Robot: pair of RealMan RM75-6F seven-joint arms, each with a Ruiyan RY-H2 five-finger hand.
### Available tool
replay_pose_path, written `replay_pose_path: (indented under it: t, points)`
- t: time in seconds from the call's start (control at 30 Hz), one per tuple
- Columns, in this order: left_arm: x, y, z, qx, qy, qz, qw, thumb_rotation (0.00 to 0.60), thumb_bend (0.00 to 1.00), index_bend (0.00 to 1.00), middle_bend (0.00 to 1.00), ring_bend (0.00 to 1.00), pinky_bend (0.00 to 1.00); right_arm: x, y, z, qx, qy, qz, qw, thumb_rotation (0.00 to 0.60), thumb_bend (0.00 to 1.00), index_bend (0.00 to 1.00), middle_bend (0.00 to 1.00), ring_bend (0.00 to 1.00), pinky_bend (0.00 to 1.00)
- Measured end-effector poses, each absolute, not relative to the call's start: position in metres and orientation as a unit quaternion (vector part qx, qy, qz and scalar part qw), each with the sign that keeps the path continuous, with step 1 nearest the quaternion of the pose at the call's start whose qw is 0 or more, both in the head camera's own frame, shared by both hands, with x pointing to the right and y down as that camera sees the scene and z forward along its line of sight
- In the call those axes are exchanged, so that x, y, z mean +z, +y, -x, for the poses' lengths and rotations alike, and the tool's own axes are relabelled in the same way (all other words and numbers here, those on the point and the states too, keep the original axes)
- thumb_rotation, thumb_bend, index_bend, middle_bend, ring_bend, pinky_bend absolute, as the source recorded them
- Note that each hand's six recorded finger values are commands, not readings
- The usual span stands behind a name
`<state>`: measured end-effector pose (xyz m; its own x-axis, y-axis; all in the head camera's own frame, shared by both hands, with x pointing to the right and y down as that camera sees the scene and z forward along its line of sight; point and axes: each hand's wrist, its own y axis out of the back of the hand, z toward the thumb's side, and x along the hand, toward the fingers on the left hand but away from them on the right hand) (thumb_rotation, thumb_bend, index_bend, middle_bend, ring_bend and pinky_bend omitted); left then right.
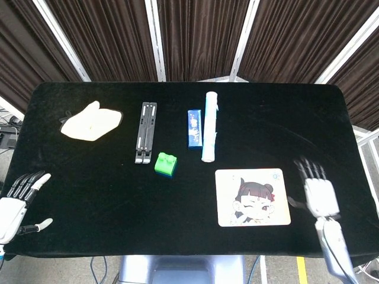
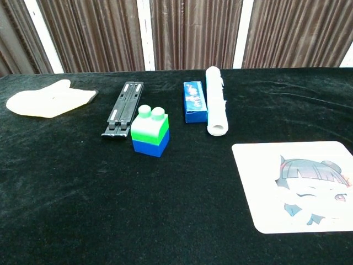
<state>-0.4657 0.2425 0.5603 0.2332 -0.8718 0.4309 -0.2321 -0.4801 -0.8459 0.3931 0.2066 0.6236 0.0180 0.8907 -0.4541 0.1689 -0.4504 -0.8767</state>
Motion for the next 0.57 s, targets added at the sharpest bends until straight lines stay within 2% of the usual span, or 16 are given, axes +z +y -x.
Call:
replay_pose_path:
  t: [0.3,0.57]
  points:
    - [0.566,0.252,0.467,-0.483,0.403,0.691,0.356,0.600,0.11,0.00,0.00,0.00,0.00,0.601,0.246,-0.437,0.568,-0.419,0.621,0.340,0.600,0.13,0.00,0.00,0.00,0.00]
    - [0.569,0.256,0.468,-0.483,0.410,0.686,0.358,0.600,0.11,0.00,0.00,0.00,0.00,0.592,0.253,-0.444,0.549,-0.439,0.623,0.344,0.600,0.13,0.00,0.00,0.00,0.00]
